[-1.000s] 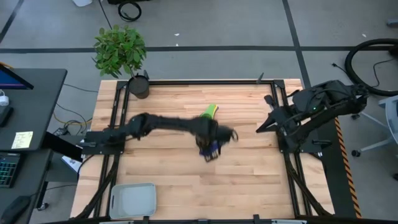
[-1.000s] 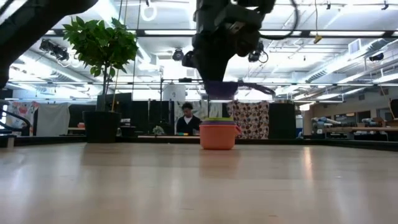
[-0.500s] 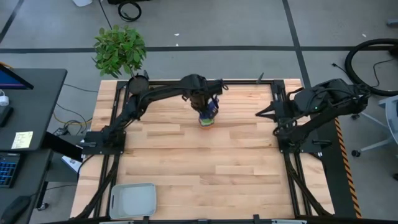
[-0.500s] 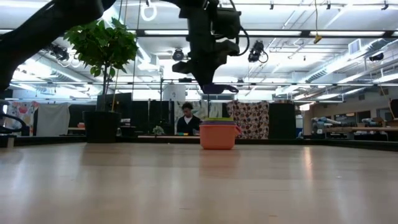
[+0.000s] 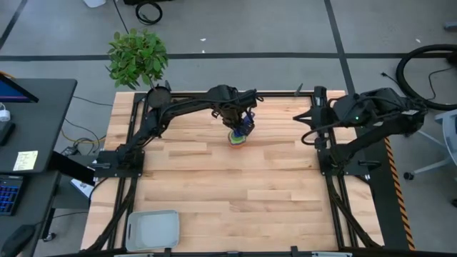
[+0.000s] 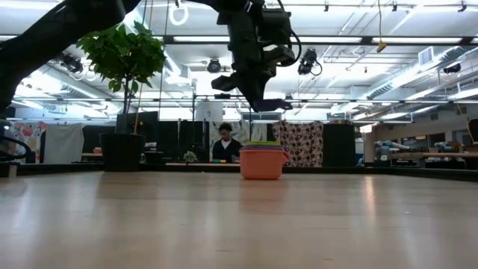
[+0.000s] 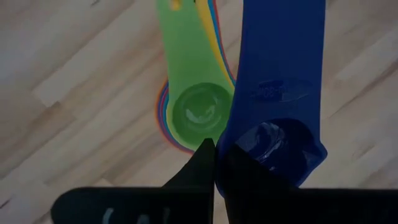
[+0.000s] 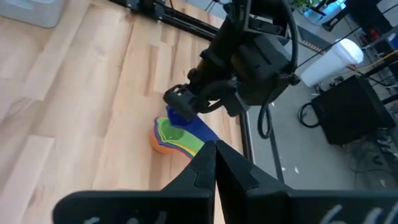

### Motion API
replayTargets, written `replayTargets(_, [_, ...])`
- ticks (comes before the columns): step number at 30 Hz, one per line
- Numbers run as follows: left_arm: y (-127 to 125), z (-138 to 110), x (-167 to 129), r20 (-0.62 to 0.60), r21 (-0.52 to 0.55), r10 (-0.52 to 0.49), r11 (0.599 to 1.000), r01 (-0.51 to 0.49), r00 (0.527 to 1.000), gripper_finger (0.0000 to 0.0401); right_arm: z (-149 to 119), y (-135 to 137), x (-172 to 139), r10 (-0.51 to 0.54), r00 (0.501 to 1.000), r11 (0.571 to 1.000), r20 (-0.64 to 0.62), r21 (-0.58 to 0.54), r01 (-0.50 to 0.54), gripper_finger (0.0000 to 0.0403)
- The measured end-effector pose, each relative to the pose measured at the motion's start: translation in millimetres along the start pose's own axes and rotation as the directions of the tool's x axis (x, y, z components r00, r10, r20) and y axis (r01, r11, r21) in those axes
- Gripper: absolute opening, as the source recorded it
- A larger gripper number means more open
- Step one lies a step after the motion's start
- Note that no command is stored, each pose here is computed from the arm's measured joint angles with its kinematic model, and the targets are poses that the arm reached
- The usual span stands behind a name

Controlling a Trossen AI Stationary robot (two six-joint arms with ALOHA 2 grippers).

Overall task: Nest measuring cups in basket
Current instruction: Stack the dark blue measuring cup on top of the green measuring cup

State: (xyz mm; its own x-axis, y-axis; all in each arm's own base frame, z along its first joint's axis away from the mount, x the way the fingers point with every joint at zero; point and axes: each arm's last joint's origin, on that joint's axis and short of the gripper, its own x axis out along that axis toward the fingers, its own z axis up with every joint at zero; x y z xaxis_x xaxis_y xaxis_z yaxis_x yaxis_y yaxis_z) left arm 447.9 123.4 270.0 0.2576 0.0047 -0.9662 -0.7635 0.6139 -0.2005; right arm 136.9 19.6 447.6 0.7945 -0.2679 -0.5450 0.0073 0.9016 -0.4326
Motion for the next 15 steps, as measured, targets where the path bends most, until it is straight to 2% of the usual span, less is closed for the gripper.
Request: replayTargets(15, [5,4,30,-0.070,-0.029,0.046,0.998,-0.048,0.996,0.0013,-1,-3,0,-0.003,1.000,1.000,-0.004,-0.016,0.003,0.0012])
